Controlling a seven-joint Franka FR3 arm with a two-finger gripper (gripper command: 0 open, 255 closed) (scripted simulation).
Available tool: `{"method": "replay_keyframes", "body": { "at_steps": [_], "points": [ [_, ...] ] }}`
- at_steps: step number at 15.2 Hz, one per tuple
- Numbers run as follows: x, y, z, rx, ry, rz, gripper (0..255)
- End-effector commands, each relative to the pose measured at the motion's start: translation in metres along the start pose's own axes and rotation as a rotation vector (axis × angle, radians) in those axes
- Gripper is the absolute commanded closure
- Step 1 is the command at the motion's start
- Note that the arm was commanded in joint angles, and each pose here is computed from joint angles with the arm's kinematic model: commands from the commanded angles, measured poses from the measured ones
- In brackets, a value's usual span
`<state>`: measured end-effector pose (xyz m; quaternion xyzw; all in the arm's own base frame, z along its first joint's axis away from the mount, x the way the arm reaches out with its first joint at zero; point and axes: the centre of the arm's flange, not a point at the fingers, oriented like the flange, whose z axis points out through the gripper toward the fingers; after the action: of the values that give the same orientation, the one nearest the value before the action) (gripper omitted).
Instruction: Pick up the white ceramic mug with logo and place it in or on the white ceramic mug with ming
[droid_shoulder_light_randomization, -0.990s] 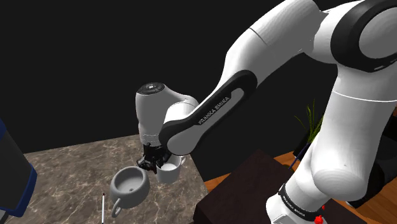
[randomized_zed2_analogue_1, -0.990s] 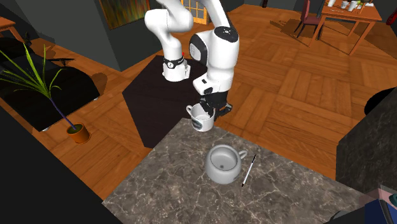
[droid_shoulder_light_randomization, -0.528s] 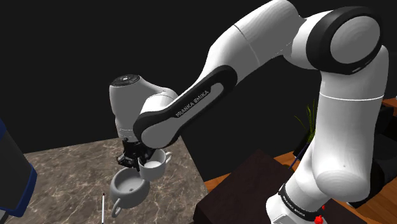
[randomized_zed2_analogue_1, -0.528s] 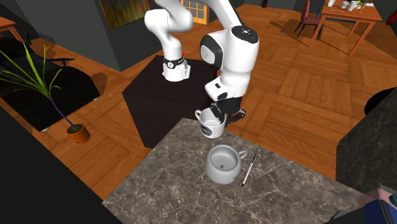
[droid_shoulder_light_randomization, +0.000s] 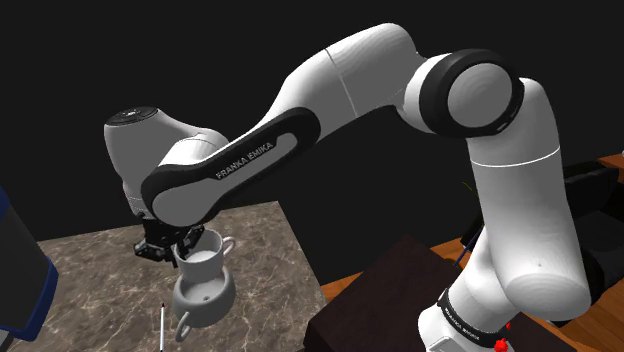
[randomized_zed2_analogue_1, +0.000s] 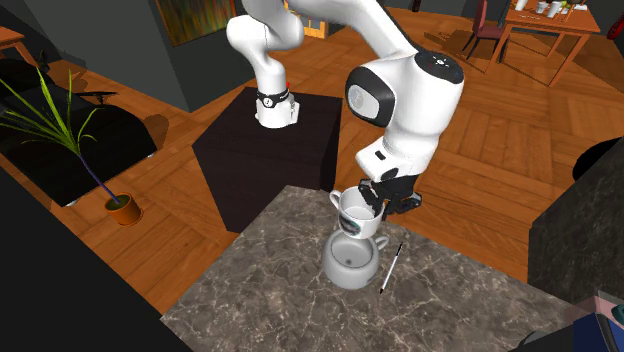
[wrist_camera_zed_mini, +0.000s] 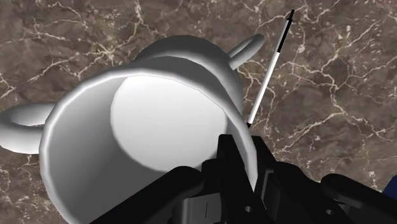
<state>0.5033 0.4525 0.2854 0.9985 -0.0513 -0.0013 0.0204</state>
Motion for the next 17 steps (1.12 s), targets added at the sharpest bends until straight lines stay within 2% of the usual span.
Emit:
{"method": "replay_keyframes", "body": {
  "at_steps": [1, 15, 17],
  "points": [
    [0.0, -0.003, 0.009, -0.001, 0.0, 0.0, 255],
    [0.0, -0.006, 0.086, -0.001, 0.0, 0.0, 255],
    [0.0, -0.006, 0.086, -0.001, 0.0, 0.0, 255]
  ]
}}
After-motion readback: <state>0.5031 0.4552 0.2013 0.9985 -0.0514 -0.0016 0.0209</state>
